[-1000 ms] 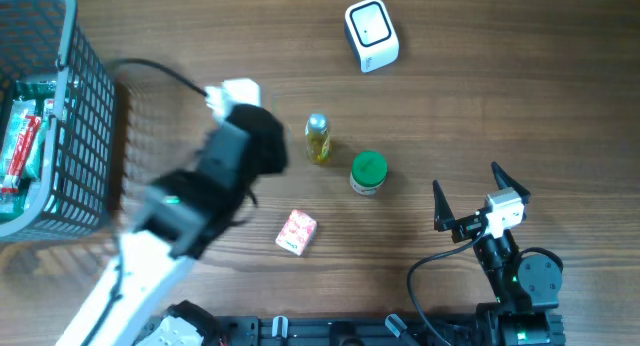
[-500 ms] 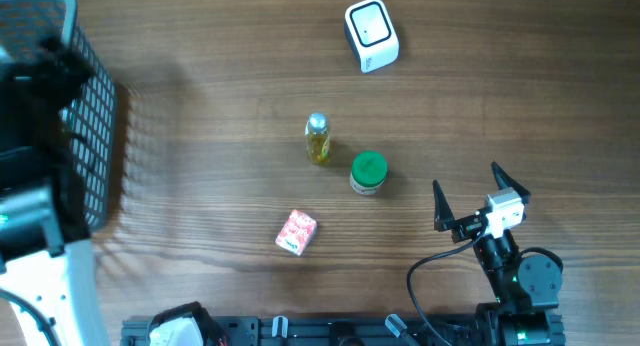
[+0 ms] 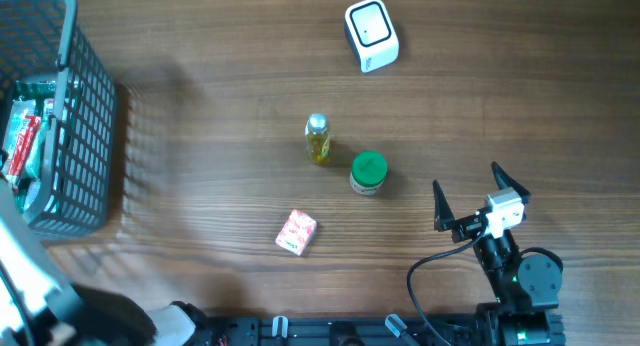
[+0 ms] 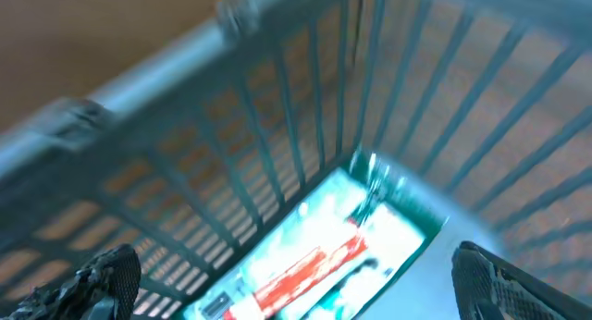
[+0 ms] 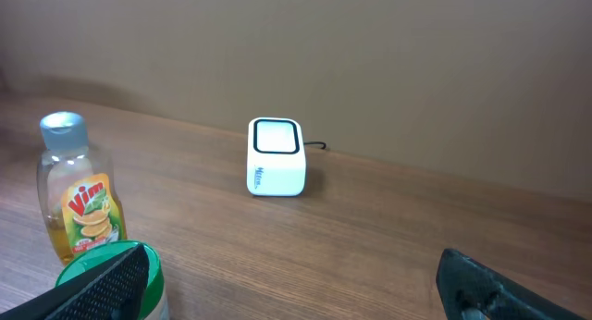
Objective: Scan the item barcode
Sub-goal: 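Place the snack pack lower left and move the left gripper to the basket, then reach into the basket and grasp the green Comfort Grip gloves pack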
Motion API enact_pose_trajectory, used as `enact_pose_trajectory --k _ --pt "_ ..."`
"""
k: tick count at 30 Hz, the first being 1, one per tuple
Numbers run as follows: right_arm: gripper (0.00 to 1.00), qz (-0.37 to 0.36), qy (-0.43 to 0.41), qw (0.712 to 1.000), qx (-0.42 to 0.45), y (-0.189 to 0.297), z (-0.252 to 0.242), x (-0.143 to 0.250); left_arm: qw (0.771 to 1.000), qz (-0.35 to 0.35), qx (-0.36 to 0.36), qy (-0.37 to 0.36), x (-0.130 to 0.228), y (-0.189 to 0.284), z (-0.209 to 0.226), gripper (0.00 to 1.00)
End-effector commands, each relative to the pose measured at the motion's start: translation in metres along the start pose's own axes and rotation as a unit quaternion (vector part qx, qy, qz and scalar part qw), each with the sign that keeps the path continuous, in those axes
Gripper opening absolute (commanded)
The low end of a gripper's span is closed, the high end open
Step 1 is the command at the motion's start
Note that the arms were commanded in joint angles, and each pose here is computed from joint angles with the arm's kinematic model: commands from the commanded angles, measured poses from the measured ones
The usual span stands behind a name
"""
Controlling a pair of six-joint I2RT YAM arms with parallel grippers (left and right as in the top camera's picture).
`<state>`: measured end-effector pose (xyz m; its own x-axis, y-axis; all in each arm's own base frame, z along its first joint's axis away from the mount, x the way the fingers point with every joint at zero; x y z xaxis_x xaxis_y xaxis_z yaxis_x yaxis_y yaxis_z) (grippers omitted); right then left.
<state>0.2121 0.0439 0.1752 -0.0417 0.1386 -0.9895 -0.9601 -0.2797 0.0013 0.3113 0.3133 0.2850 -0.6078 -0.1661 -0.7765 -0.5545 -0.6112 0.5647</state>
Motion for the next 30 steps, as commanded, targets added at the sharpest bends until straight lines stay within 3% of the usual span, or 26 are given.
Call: enact_pose_trajectory --k 1,8,13,30 --pt "1.00 0.000 0.003 1.000 -0.004 0.000 0.001 0.000 0.992 0.050 0.053 -0.103 0.033 -0.043 -0.007 1.00" --pt "1.00 0.000 0.003 1.000 -0.004 0.000 0.001 0.000 0.956 0.091 0.152 -0.235 0.084 -0.091 -0.034 1.00" --pt "1.00 0.000 0.003 1.000 -0.004 0.000 0.001 0.000 0.932 0.111 0.181 -0.292 0.110 -0.113 -0.043 1.00" --pt "1.00 0.000 0.003 1.000 -0.004 0.000 0.001 0.000 0.919 0.105 0.223 -0.307 0.151 -0.169 -0.067 1.00"
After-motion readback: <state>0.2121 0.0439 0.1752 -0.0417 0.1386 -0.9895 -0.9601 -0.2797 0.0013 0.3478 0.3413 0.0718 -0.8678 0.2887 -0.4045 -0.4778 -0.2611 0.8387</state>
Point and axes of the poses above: each gripper's point midway between its finger pads, its own y axis back along the fingers, its own z axis along the line the jaws close on, x = y × z, the point moved 3 cm from there along y, back along the fingers, and after that the axes turned 14 degrees about -y, right-handed, at the moved point
